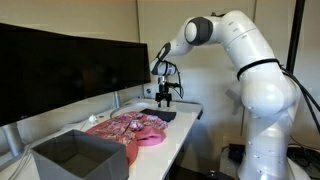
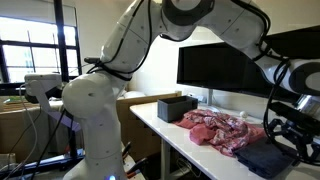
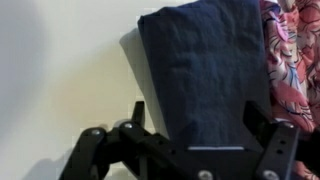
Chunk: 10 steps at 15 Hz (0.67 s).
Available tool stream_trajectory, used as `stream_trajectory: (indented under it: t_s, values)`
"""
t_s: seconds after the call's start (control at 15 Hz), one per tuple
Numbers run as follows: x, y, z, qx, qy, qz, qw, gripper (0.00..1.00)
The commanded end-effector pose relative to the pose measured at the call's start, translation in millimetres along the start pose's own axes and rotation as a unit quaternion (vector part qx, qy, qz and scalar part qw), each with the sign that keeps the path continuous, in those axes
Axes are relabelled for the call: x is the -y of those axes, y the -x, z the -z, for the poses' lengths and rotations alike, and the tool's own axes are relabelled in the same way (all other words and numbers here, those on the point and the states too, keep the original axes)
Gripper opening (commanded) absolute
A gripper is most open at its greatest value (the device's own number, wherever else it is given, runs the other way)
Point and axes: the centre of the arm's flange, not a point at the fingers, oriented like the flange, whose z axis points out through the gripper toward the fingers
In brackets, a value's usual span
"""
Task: Remove the pink shirt from the box then put the black one inside.
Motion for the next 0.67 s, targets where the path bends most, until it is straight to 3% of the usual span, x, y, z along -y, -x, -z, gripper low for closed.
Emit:
stream_trajectory:
  t_s: [0.0,0.27,0.6]
  values:
    - [-1,-1,-1,-0.003,0.002,-0.001,1.0000,1.00]
    - [-6,-5,-2,-0.001,-0.002,0.002,1.0000,1.00]
    - [7,-21,-34,0.029,-0.028,0.039,0.9984,1.00]
